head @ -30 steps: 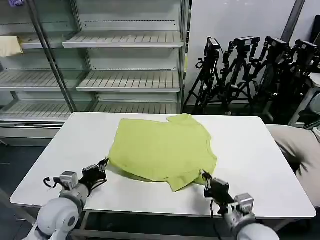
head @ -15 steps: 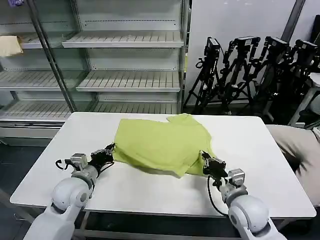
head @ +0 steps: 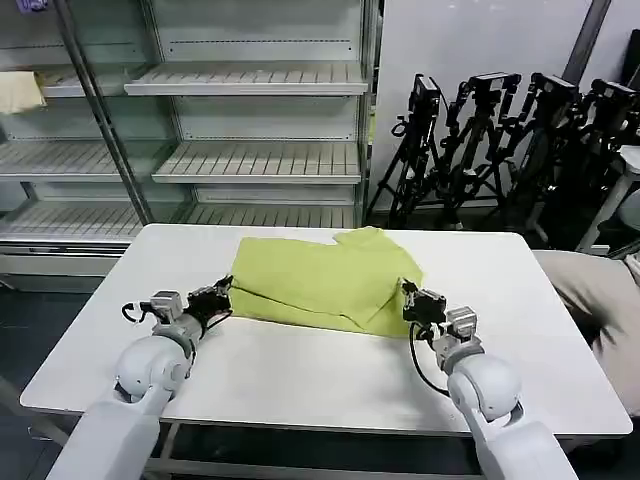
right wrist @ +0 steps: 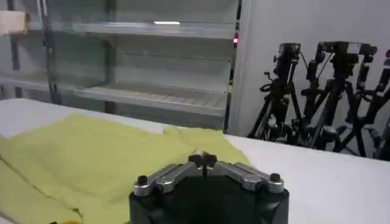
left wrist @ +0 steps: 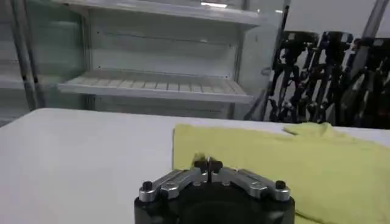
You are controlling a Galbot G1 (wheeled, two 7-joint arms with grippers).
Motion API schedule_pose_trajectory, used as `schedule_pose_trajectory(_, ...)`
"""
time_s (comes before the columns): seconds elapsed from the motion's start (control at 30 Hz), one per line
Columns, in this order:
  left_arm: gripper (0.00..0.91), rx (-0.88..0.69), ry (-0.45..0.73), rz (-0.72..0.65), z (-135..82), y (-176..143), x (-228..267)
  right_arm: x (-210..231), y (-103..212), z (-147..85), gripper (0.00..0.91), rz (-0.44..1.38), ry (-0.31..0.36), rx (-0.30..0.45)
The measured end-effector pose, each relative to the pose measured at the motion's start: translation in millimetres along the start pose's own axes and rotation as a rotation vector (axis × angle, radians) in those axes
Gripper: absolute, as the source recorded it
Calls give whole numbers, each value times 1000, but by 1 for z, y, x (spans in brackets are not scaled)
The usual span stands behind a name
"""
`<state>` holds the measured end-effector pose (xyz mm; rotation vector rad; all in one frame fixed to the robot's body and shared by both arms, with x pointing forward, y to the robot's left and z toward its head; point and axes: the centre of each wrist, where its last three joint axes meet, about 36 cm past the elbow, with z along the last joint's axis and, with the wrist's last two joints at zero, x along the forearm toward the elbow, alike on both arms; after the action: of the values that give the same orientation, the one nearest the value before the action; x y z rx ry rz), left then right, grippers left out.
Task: Fold and organize the clothes.
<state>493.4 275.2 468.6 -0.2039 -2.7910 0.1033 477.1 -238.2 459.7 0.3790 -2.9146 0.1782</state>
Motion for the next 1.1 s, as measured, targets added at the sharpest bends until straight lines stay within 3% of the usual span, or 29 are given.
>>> schedule_pose_trajectory(0.1,40,-2,-1,-6,1,2,-3,-7,1,5,0,-1,2,3)
schedule_pose_trajectory(0.13,856,-4,0,-9,2,3,-3,-9,1,6,605,0,2,1)
schedule_pose_trajectory(0.17,907,-8,3,-14,3,4,-4,-11,2,7,907,2,2,0)
schedule_pose_trajectory(0.57,907,-60,-14,-38,9,14,-2,-18,-10,14,907,68,27,-1)
schedule_pose_trajectory(1.0,907,-135,45,-12,23,12,20,58,-26,27,907,56,116,-68)
schedule_pose_trajectory(1.03,907,-140,54,-13,24,13,21,63,-26,28,191,52,122,-73)
schedule_pose_trajectory(1.07,907,-143,63,-12,26,14,21,67,-26,30,0,46,128,-76)
schedule_pose_trajectory(1.1,766,-147,72,-12,28,15,22,70,-26,31,0,40,134,-79)
